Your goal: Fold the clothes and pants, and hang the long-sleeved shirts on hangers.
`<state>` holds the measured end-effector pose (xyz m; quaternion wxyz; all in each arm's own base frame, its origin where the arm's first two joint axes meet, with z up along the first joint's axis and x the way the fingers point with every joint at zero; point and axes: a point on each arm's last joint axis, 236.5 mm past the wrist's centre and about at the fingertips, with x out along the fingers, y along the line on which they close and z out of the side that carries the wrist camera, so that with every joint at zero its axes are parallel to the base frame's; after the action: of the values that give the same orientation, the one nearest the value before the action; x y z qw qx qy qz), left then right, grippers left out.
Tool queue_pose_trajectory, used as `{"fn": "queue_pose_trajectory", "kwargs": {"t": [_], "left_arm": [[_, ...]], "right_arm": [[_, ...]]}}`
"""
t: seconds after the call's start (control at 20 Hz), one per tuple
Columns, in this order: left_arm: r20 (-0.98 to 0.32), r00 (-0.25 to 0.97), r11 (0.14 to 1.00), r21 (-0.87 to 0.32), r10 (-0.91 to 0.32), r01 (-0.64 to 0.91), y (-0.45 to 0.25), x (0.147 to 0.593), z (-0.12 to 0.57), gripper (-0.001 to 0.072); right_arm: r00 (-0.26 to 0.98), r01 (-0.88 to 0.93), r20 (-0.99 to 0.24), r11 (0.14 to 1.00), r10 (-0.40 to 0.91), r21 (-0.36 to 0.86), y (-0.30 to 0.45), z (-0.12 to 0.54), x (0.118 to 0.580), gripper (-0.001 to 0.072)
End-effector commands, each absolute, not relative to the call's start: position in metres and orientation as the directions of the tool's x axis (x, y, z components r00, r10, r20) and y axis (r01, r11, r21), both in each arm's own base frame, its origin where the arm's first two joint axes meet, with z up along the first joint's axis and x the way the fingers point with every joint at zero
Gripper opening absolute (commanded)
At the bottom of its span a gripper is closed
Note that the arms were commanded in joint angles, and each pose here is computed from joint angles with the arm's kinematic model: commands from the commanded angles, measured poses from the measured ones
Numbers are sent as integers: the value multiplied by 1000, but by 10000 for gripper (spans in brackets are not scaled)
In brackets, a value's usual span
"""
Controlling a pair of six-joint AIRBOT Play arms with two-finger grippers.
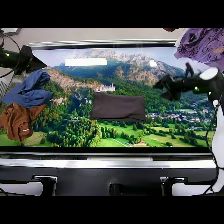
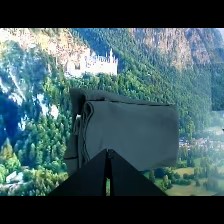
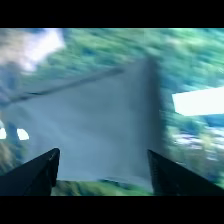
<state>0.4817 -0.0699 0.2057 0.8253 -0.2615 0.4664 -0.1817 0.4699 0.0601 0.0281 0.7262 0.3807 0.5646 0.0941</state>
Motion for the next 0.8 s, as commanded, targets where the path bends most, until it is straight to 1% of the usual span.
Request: {"fn": "queue_pose_trajectory", "kwargs": {"t": [0.0, 0.1, 0.3, 0.4, 0.45, 0.5, 0.55, 0.6, 0.65, 0.7, 0.75], "left_arm": [[-675, 499, 802, -592, -543, 72, -69, 482, 205, 16], [-676, 498, 802, -593, -544, 71, -69, 482, 205, 16], [-677, 496, 802, -594, -544, 69, -69, 483, 203, 16], [-677, 495, 802, -594, -545, 70, -70, 483, 203, 16], [-677, 496, 802, -594, -544, 69, -69, 483, 203, 16], [-677, 496, 802, -594, -544, 69, -69, 483, 203, 16], [-677, 496, 802, -594, -544, 69, -69, 483, 203, 16], [-677, 496, 802, -594, -544, 69, -69, 483, 203, 16], [-677, 496, 802, -594, -544, 69, -69, 483, 203, 16], [-677, 496, 802, -594, -544, 69, -69, 483, 203, 16], [-677, 496, 802, -594, -544, 69, -69, 483, 203, 16]], "right_arm": [[224, 312, -710, 641, 668, 702, 63, -37, 441, 631], [197, 327, -689, 616, 697, 717, 77, -63, 441, 618], [199, 328, -687, 613, 699, 719, 100, -93, 452, 616], [187, 322, -669, 599, 720, 734, 118, -97, 452, 588], [177, 313, -669, 603, 722, 734, 126, -98, 451, 557], [169, 303, -669, 608, 724, 734, 133, -99, 450, 482], [164, 298, -667, 609, 726, 736, 137, -98, 449, 390], [167, 295, -660, 601, 733, 743, 141, -95, 450, 222], [179, 289, -647, 589, 742, 755, 143, -90, 453, 92], [203, 278, -638, 581, 743, 765, 142, -81, 458, 34], [229, 263, -632, 578, 741, 773, 140, -70, 466, 33]]}}
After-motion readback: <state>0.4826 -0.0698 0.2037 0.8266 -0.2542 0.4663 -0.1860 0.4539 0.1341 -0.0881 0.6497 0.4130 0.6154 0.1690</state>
